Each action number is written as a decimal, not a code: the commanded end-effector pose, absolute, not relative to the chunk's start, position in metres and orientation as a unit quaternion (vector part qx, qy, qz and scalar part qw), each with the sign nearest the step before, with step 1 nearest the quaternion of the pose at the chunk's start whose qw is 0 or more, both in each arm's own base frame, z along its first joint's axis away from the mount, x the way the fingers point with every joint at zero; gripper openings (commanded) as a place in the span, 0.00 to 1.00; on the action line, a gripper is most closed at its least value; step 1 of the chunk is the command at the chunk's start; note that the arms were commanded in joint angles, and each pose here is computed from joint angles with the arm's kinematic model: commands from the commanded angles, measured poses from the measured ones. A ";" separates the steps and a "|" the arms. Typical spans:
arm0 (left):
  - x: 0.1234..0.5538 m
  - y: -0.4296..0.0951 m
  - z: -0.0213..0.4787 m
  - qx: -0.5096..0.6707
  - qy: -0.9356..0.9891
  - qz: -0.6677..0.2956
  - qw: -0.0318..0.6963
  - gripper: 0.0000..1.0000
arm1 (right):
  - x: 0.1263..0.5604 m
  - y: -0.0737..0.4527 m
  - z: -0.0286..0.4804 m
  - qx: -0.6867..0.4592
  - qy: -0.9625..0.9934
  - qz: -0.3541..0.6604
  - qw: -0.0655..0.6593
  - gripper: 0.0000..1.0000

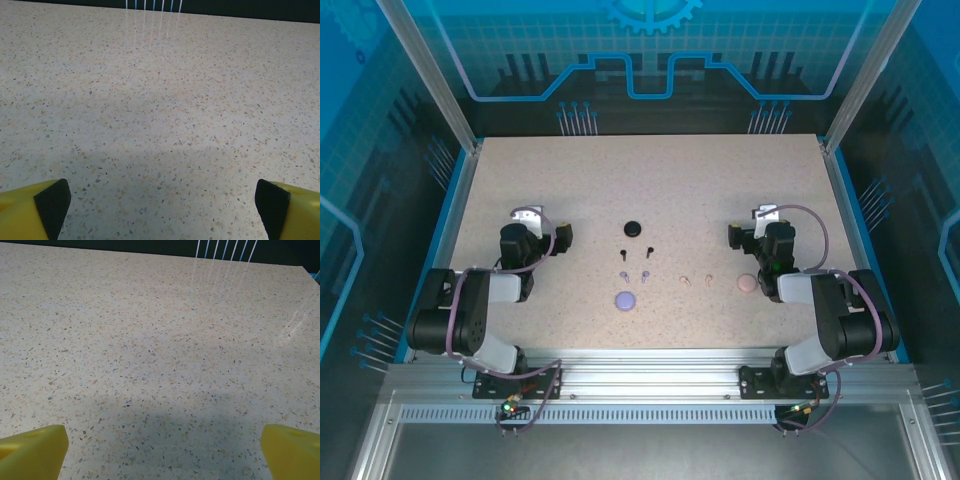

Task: Insert wireless bluetooth earbuds into charging case

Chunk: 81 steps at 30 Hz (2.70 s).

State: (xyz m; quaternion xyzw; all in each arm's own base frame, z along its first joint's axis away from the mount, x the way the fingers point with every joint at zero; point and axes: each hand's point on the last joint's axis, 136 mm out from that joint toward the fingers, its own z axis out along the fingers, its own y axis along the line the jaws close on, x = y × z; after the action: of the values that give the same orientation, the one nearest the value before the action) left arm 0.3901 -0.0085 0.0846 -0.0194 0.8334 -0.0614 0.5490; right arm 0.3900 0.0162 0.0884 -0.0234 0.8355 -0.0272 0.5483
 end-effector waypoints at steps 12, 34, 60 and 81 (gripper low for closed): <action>0.397 0.003 0.105 -0.052 0.831 -0.042 0.553 0.99 | 0.392 0.007 0.111 -0.004 0.829 -0.041 0.558 1.00; 0.332 -0.058 0.165 -0.239 0.849 -0.236 0.407 0.99 | 0.302 0.127 0.158 0.032 0.942 0.134 0.306 0.99; 0.335 -0.042 0.130 -0.427 0.827 -0.236 0.279 0.99 | 0.212 0.330 0.079 -0.004 0.995 0.059 0.082 0.93; 0.325 -0.021 0.102 -0.473 0.810 -0.268 0.221 0.99 | 0.215 0.357 0.033 -0.003 0.998 -0.003 0.058 0.74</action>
State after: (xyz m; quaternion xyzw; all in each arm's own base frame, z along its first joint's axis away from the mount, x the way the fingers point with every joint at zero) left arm 0.3277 -0.0177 0.1074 -0.4775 0.8054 -0.2597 0.2362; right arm 0.2131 0.3598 0.0368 -0.0089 0.9982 0.0194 0.0565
